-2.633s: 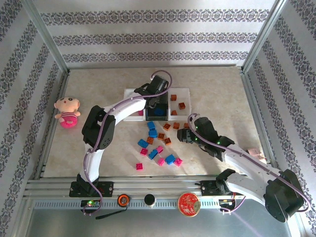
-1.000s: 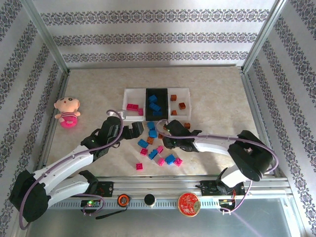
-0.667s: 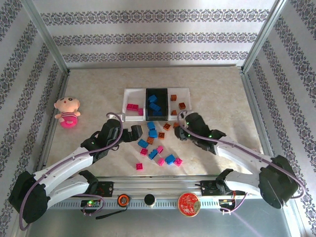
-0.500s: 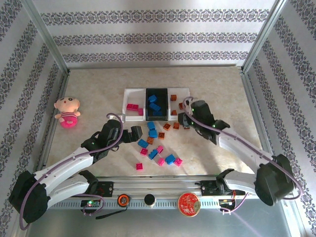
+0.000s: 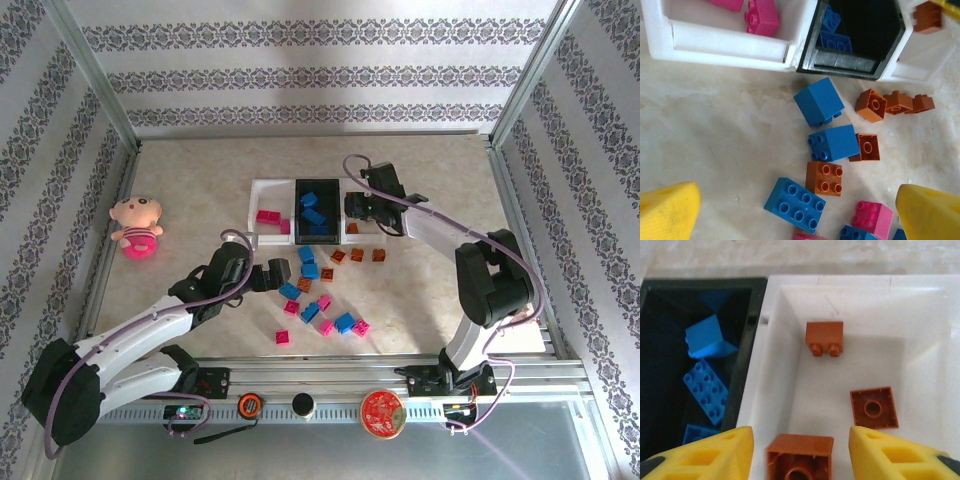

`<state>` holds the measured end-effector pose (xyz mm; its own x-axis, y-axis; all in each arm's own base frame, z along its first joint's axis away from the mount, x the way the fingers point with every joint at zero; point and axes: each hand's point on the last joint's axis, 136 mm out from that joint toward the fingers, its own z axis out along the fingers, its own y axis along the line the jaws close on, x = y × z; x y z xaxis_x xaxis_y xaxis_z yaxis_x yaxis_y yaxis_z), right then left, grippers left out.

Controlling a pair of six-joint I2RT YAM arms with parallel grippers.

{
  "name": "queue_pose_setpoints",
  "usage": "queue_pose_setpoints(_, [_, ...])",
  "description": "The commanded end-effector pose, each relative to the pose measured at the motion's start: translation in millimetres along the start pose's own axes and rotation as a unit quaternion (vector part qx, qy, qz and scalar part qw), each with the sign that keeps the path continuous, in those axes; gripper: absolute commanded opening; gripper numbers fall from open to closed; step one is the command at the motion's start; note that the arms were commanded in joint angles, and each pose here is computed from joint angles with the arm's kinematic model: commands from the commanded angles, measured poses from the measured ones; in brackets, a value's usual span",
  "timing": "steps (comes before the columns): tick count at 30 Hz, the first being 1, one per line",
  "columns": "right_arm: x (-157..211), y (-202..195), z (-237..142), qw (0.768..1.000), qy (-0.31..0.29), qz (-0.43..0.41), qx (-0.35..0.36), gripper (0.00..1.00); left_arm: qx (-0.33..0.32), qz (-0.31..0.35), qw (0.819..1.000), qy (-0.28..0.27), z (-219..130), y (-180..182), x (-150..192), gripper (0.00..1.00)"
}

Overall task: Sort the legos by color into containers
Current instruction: Place the lego in the container, then pick up the lego from the center of the table.

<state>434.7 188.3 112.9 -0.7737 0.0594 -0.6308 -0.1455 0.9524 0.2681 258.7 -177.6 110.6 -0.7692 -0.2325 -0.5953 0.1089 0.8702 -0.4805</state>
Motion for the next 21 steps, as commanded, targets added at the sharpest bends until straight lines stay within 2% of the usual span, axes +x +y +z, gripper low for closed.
queue_pose_setpoints(1, [-15,6,-4,1.000,-0.008,0.004,-0.012,0.59,0.004,0.019,1.000,0.022,4,-4,2,1.00])
queue_pose_setpoints(6, [0,17,-17,0.999,-0.011,0.002,-0.034,0.62,-0.004,0.050,0.996,0.070,19,-11,14,0.92])
queue_pose_setpoints(9, [13,20,-25,0.999,-0.010,-0.001,-0.043,0.63,-0.021,0.066,0.993,0.094,33,-13,22,0.91])
queue_pose_setpoints(13, [29,19,-33,0.999,-0.011,0.005,-0.050,0.63,-0.024,0.095,0.990,0.102,54,-25,19,0.91])
queue_pose_setpoints(17, [38,15,-42,0.999,-0.017,0.011,-0.050,0.63,-0.059,0.151,0.982,0.096,72,-39,11,0.88])
queue_pose_setpoints(21, [42,10,-52,0.998,-0.025,0.016,-0.050,0.63,-0.081,0.165,0.977,0.104,92,-42,12,0.84])
